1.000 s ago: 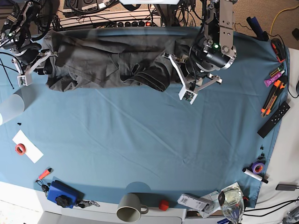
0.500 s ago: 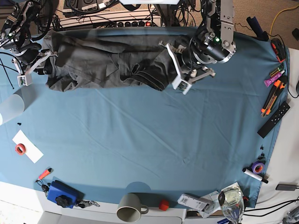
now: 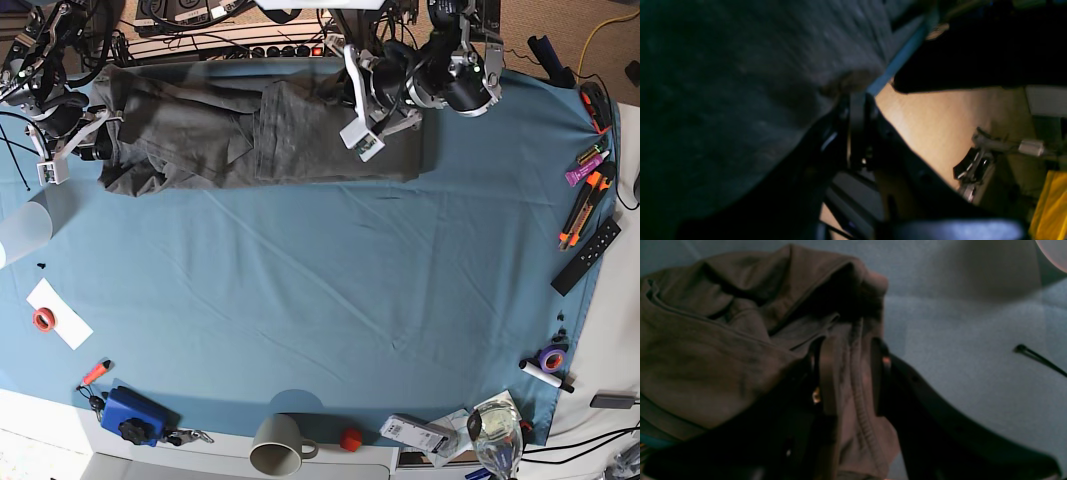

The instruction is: Fold the T-shirt properly

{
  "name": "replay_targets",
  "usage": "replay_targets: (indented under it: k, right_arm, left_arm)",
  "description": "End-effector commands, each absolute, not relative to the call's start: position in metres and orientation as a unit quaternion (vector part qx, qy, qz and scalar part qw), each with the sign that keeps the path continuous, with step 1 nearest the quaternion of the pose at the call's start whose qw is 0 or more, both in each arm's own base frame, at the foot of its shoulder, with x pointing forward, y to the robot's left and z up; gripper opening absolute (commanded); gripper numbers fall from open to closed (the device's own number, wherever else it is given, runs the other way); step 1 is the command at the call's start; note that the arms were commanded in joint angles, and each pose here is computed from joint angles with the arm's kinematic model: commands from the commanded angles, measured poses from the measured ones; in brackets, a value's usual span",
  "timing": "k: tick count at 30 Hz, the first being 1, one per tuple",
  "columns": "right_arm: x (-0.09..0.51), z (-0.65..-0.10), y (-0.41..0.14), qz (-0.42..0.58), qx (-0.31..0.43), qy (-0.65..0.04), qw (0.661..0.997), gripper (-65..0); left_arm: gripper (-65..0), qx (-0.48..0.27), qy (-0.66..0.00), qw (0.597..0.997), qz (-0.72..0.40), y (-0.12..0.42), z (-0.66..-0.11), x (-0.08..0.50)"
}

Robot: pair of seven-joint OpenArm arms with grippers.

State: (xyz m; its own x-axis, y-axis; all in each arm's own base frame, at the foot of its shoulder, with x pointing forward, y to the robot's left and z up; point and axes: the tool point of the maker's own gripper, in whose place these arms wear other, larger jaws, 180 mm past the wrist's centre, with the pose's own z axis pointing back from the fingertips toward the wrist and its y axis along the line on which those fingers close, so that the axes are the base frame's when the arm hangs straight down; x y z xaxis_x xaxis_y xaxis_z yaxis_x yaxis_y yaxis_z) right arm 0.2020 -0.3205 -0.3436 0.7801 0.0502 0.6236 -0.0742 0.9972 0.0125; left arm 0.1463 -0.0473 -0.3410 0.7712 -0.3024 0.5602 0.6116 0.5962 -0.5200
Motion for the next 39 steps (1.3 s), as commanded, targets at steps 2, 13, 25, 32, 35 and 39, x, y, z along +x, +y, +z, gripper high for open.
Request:
replay_targets:
  k: [2,13,25,32,35,39]
  right_arm:
    - [0.21,-0.33,-0.324,0.042,0.011,-0.352,0.935,-48.9]
    - [0.216,-0.323,-0.309,0.036,0.057,-0.374,0.925,-48.9]
    - [0.199,-0.334,-0.299,0.063,0.08,-0.321,0.942,-38.2]
    - [0.194,-0.337,-0.299,0.061,0.081,-0.313,0.944,-27.7]
    - [0.193,-0.339,-0.299,0.055,0.084,-0.303,0.948,-27.7]
    - [0.201,-0.335,-0.301,0.056,0.077,-0.312,0.945,-27.7]
  left_arm:
    - [-65.0,-0.373,-0.246,0.856,-0.261,-0.051,-0.322,0.156]
    - [-65.0,-0.293,-0.352,0.852,-0.254,-0.029,-0.285,0.182]
    - [-65.0,-0.161,-0.342,0.896,-0.233,0.024,-0.308,0.195]
    - [-65.0,-0.166,-0.333,0.899,-0.23,0.023,-0.313,0.188]
    - [-65.0,-0.166,-0.33,0.9,-0.23,0.023,-0.314,0.186]
    - [-65.0,-0.166,-0.331,0.9,-0.23,0.023,-0.314,0.186]
